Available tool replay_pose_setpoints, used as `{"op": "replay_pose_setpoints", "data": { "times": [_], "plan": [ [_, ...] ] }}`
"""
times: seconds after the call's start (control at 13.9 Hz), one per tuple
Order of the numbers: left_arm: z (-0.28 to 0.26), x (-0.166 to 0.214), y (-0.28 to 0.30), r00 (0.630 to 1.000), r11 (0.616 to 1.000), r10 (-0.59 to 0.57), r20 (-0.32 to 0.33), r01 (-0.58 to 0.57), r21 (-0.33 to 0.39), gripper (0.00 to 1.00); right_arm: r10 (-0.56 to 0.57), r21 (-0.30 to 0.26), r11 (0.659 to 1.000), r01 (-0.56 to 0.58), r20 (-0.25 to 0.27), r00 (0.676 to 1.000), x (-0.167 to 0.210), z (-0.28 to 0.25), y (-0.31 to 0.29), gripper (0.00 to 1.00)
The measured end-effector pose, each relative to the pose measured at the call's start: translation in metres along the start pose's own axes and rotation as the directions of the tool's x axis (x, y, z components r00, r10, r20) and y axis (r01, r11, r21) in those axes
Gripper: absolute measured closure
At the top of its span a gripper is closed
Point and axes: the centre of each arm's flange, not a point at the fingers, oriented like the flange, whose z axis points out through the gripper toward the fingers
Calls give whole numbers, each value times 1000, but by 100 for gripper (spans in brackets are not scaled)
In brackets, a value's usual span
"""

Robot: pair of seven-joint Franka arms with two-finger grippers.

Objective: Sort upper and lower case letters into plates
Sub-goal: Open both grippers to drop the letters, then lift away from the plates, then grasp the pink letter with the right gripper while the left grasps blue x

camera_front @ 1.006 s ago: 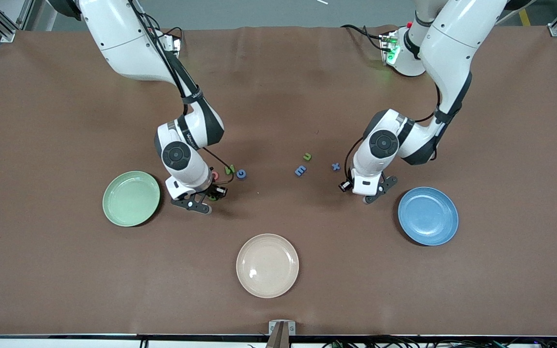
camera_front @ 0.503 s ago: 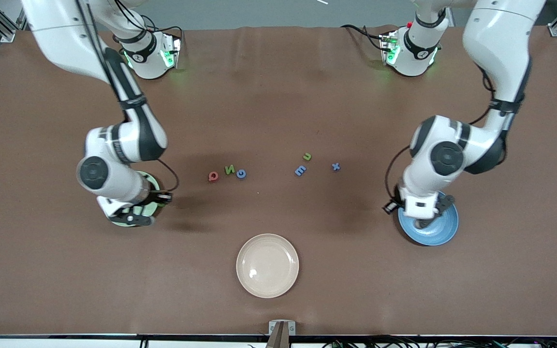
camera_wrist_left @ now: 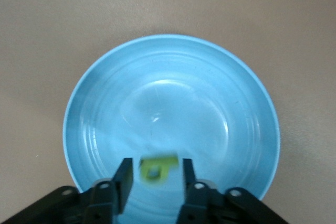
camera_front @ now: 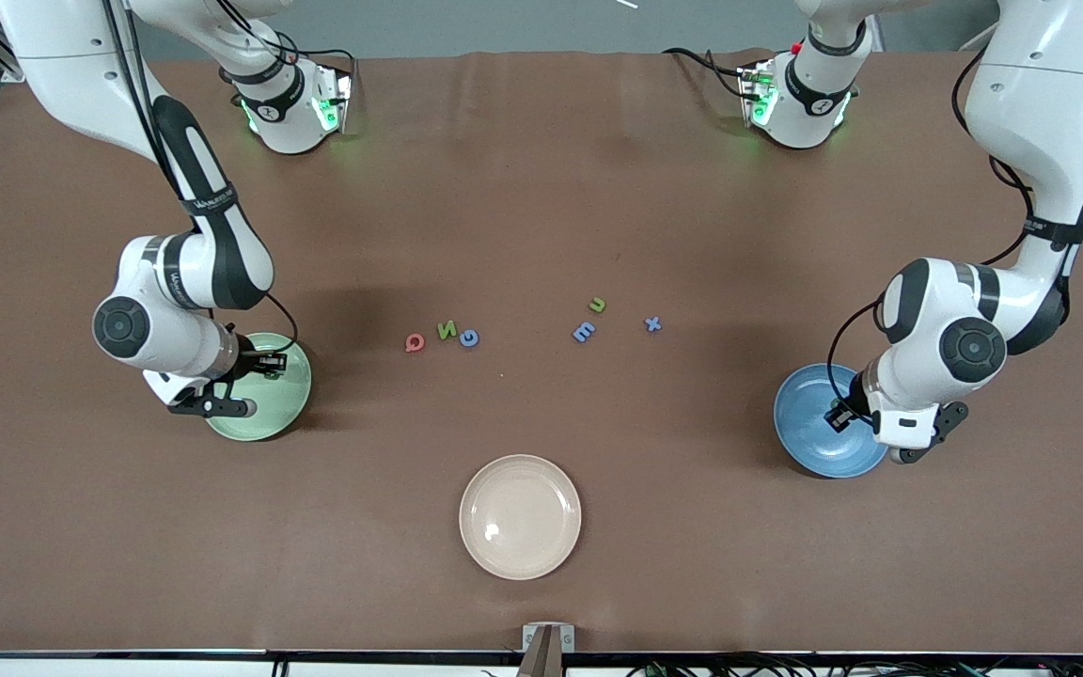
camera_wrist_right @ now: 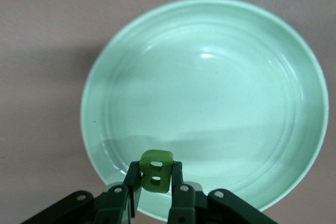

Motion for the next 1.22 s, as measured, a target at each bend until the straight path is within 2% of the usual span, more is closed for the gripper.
{"op": "replay_pose_setpoints", "data": {
  "times": [0.29,0.36,0.43,0.5,0.79,0.93,1.01,1.22],
  "plan": [
    [-10,-17,20,1000,1000,-22,-2,22,-19,8,21,1,1000,-21,0,1000,-5,9,13,73],
    [-15,-28,31,999,999,-41,1,41,-30,1,28,1,1000,-28,-1,1000,-5,10,17,73],
    [-19,-44,44,998,997,-61,9,62,-40,0,34,2,999,-34,1,999,-5,12,21,73],
    [-20,-65,59,997,997,-68,21,69,-46,0,39,2,999,-39,1,999,-6,14,24,69],
    [-17,-162,105,999,997,9,46,-6,-79,6,47,8,999,-47,-14,999,-1,8,20,28],
    [-9,-200,110,997,991,62,44,-57,-118,8,96,15,995,-96,-31,995,4,-4,-3,10],
    [-4,-215,111,995,989,85,45,-79,-128,13,124,18,992,-124,-39,991,5,-9,-25,0],
    [10,-257,120,988,979,149,47,-141,-145,19,162,24,987,-161,-63,985,-10,-7,-100,0]
  ]
}}
